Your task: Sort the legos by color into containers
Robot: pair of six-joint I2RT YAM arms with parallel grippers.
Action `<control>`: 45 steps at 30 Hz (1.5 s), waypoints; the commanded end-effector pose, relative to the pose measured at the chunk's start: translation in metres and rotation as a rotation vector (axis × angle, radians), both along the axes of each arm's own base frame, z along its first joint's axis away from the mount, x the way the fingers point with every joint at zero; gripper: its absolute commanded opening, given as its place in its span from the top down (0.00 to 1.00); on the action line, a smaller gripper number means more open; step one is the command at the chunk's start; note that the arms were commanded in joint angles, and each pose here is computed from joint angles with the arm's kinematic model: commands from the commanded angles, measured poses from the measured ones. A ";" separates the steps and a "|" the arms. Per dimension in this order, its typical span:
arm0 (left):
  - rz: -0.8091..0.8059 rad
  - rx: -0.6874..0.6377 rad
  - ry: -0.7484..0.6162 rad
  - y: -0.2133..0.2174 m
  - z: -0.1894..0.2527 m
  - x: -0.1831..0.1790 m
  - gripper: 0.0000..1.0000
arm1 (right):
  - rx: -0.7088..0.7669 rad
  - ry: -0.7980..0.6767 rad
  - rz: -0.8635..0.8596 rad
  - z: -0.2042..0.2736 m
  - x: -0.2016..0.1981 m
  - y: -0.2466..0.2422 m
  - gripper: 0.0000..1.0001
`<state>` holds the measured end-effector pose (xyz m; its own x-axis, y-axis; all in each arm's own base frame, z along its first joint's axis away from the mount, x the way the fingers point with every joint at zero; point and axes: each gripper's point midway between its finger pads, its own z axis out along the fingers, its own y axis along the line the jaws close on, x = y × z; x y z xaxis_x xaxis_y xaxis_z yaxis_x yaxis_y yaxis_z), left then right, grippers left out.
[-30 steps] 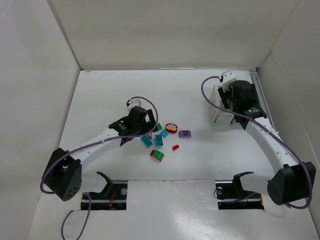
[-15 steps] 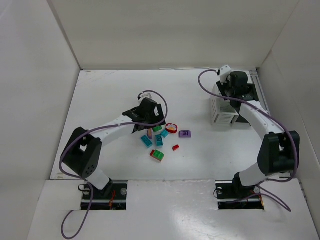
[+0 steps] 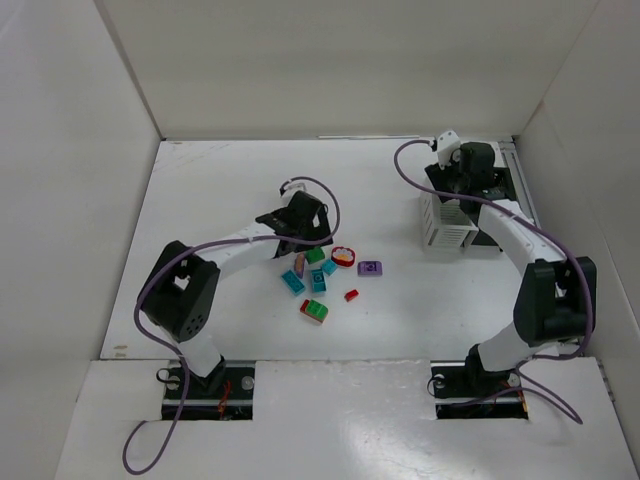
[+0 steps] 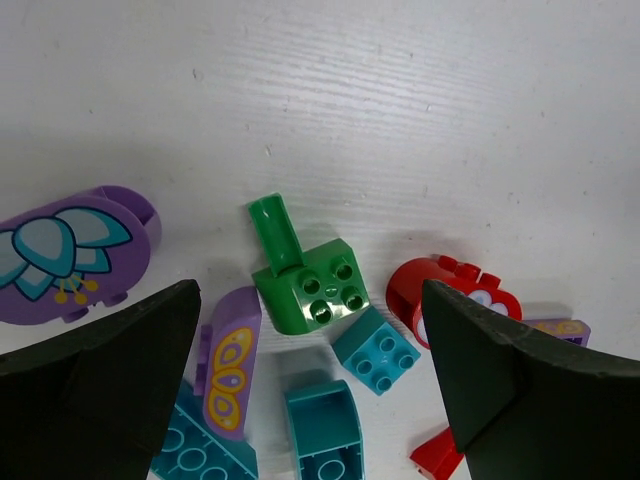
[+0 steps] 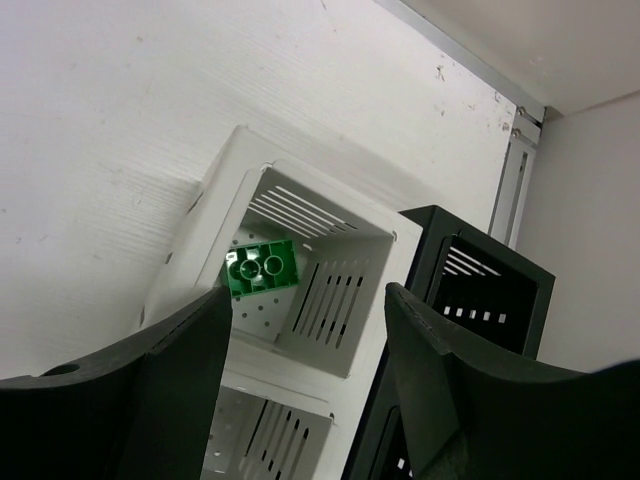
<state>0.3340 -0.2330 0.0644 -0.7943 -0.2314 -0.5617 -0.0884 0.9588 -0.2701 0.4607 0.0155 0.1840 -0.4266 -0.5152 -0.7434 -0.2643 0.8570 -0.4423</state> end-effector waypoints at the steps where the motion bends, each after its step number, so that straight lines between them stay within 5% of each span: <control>1: -0.024 0.038 -0.085 0.002 0.027 0.019 0.10 | 0.039 -0.131 0.053 0.043 0.007 0.008 0.32; 9: -0.465 0.139 -0.161 -0.019 0.017 0.022 0.11 | 0.076 -0.160 0.127 0.052 -0.026 0.019 0.32; 14: -0.658 0.064 -0.173 -0.037 0.002 0.013 0.18 | 0.091 -0.180 0.158 0.058 -0.041 0.024 0.31; 21: -0.627 0.089 -0.110 -0.025 -0.022 0.016 0.34 | 0.099 -0.203 0.176 0.066 -0.050 0.026 0.31; 31: -0.505 0.242 -0.053 0.003 -0.048 -0.004 0.40 | 0.104 -0.194 0.187 0.062 -0.051 0.028 0.31; 33: -0.487 0.260 -0.047 0.005 -0.049 -0.006 0.52 | 0.112 -0.193 0.183 0.061 -0.051 0.028 0.31; 45: -0.418 0.240 -0.045 0.007 -0.039 -0.011 0.78 | 0.112 -0.202 0.183 0.063 -0.057 0.028 0.30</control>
<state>0.3413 -0.2364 0.0270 -0.7220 0.2629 -0.6400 0.3629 0.9314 -0.0267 0.4028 0.0416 0.2264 -0.2395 -0.4925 -0.8367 -0.3546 0.8467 -0.3968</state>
